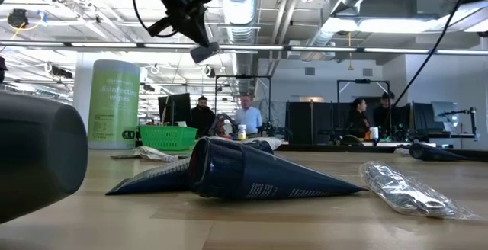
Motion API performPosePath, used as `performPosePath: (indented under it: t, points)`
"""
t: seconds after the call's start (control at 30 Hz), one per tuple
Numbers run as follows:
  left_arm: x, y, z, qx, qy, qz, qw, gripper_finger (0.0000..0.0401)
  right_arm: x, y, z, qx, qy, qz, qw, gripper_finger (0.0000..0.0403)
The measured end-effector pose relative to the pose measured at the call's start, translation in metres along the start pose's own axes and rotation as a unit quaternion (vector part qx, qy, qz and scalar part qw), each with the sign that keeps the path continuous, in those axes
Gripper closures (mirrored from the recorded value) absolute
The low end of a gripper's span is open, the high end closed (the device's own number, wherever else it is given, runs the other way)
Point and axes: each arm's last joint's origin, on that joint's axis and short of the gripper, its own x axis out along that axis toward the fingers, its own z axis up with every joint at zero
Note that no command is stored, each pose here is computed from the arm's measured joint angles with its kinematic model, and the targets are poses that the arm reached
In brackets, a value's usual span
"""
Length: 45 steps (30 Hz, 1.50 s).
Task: Pick & Place Travel size toiletries
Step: Put the black comb into the top green bin
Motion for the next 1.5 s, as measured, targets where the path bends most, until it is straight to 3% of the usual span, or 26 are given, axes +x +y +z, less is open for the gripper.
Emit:
performPosePath:
  t: [0.23,0.5,0.93,1.5]
  points:
    - [0.014,0.018,0.002,0.020,0.030,0.061,0.997,0.0401,0.002,-0.009,0.005,-0.008,-0.005,-0.015,1.000,0.0138]
    - [0.061,0.043,0.011,0.043,0.079,0.129,0.988,0.0401,0.004,-0.018,0.010,-0.007,-0.009,-0.027,1.000,0.0138]
    - [0.127,0.068,0.011,0.105,0.177,0.225,0.952,0.0401,0.005,-0.023,0.008,-0.050,0.012,-0.040,0.998,0.0138]
    - [0.143,0.096,0.013,0.075,0.194,0.278,0.938,0.0401,0.005,-0.034,0.007,-0.077,0.042,-0.063,0.994,0.0138]
